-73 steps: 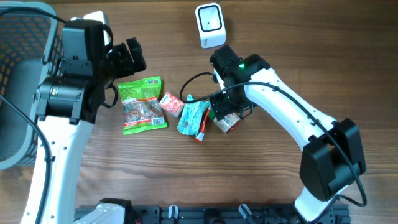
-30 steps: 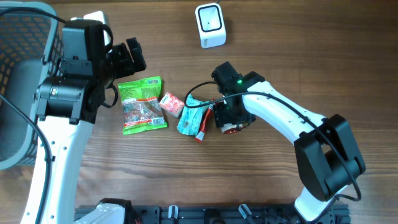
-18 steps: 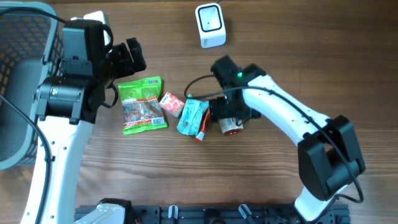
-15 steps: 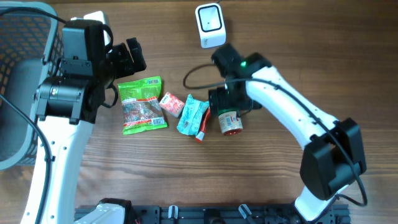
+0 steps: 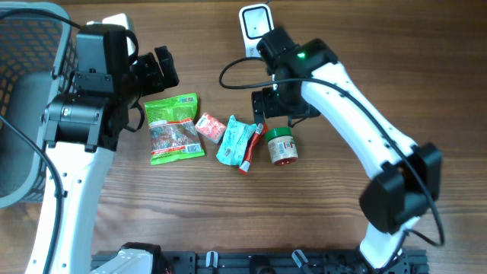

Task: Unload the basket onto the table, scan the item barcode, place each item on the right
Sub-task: 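Lift jar with right gripper toward the white scanner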

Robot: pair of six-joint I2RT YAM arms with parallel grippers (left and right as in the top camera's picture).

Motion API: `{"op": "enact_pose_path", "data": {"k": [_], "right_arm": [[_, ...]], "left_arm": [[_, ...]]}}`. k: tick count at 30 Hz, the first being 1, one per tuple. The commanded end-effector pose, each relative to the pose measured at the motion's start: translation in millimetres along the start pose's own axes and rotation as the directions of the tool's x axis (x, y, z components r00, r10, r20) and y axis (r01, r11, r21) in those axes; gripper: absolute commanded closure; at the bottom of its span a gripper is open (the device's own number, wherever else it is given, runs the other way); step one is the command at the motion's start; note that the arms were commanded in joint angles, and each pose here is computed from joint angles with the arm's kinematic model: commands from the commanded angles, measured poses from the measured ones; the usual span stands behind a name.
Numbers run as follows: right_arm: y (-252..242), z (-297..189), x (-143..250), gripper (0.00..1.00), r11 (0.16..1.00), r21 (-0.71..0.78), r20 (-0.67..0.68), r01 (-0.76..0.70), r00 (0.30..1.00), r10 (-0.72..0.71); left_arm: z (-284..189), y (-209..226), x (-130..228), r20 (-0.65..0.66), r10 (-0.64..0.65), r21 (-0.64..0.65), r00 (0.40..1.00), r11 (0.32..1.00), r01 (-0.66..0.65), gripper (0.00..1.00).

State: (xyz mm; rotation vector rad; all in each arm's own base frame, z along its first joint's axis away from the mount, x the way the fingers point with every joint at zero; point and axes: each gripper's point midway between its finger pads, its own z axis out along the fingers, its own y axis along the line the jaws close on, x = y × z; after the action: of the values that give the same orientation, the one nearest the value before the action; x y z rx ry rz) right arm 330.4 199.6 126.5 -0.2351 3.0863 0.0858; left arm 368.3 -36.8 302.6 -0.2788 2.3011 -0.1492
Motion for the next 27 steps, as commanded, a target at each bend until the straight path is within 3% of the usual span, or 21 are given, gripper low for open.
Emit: {"op": "enact_pose_path", "data": {"k": [1,9,22,27], "right_arm": [[1,28,1,0.0,1.0,0.022,-0.074,0.014,0.997,-0.012],[-4,71,6,0.05,0.997,0.078,-0.173,0.025,0.985,-0.012],[-15,109,11,0.13,0.991,0.117,-0.153,0.059,0.987,-0.04],[-15,110,12,0.22,0.991,0.117,-0.156,0.058,0.987,-0.039]], "left_arm": [[-1,0,-2,0.01,0.014,-0.004,1.0,1.0,-0.014,0.0],[-1,0,-2,0.01,0.014,-0.004,1.0,1.0,-0.014,0.0],[-1,0,-2,0.01,0.014,-0.005,1.0,1.0,-0.014,0.0],[-1,0,-2,0.01,0.014,-0.005,1.0,1.0,-0.014,0.0]]}}
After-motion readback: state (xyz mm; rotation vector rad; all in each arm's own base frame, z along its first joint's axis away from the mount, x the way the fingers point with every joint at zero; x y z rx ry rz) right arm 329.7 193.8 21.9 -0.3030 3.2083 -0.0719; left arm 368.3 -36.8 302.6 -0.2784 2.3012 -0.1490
